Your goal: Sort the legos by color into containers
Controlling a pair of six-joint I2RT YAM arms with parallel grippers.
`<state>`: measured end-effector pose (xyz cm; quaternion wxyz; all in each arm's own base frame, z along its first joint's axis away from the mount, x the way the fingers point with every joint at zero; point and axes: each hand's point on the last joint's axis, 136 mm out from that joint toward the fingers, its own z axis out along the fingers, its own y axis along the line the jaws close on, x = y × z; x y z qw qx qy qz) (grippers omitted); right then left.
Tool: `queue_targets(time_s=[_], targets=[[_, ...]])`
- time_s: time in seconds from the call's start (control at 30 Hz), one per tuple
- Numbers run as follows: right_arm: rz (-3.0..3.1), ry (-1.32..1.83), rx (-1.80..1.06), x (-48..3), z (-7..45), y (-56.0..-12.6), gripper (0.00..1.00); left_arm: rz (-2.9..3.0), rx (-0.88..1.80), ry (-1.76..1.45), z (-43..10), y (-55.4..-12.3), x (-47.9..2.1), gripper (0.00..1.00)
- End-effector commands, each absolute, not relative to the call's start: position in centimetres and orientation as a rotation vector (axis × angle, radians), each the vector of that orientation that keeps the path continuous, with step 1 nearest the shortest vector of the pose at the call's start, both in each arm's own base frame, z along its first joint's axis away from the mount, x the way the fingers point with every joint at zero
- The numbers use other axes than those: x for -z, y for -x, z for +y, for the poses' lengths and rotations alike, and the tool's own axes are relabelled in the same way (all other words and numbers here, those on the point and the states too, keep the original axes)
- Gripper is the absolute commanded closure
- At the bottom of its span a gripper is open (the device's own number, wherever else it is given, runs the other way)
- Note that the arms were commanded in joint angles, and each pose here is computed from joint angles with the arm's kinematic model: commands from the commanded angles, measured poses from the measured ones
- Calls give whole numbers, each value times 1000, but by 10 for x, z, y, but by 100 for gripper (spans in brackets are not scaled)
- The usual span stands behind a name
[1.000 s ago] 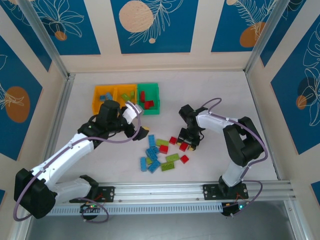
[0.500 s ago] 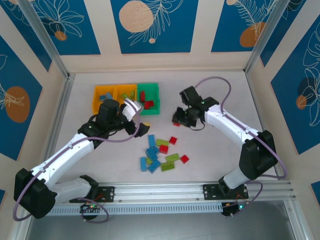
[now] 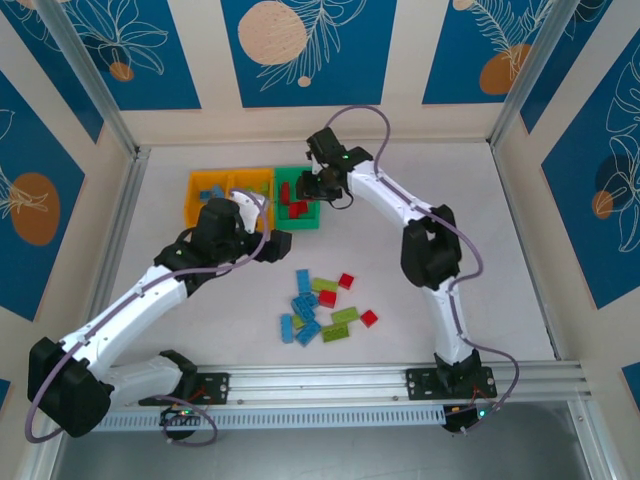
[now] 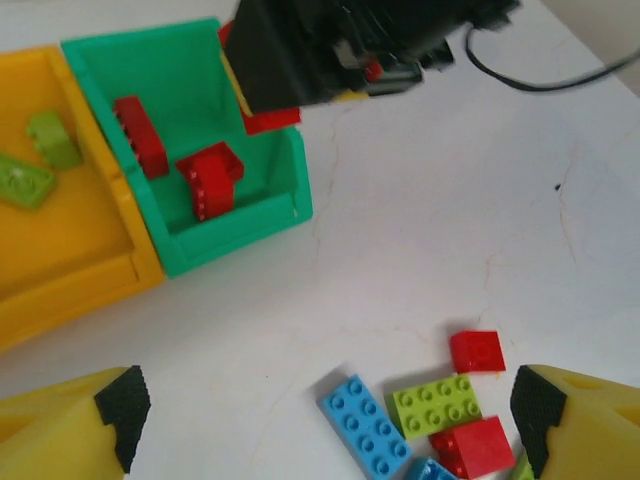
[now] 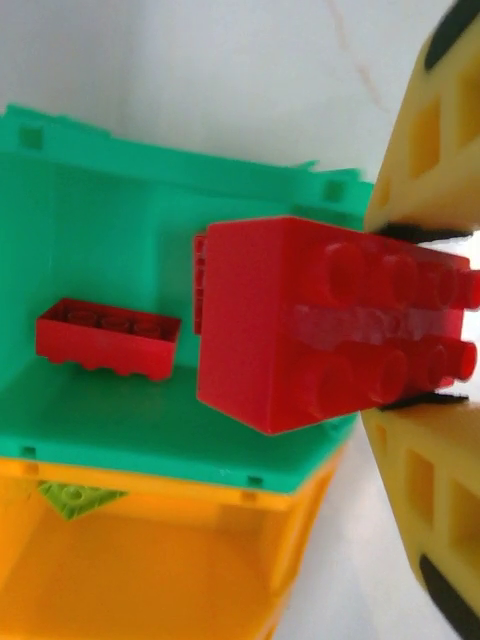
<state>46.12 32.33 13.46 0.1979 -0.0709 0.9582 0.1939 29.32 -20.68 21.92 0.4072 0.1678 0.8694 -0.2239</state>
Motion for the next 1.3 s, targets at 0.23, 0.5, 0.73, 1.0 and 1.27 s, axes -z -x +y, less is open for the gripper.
queue_targets(time_s=[0.23,0.5,0.73,1.0,1.27], targets=[[2633,157,-599,-217,300,-440,45,2566,790,-125,-217,-242,-179,26],[2549,43,-617,-254,237,-394,40,2905,649,-301,-229,-168,-131,33],[2563,-63,-588,-238,197,-359,35,3122,567,-395,-238,-126,-84,32],[2583,-110,-588,-234,185,-354,35,3190,345,-401,-228,-132,-52,45],[2558,-104,-586,-243,183,-361,35,3205,223,-364,-215,-134,-28,56]])
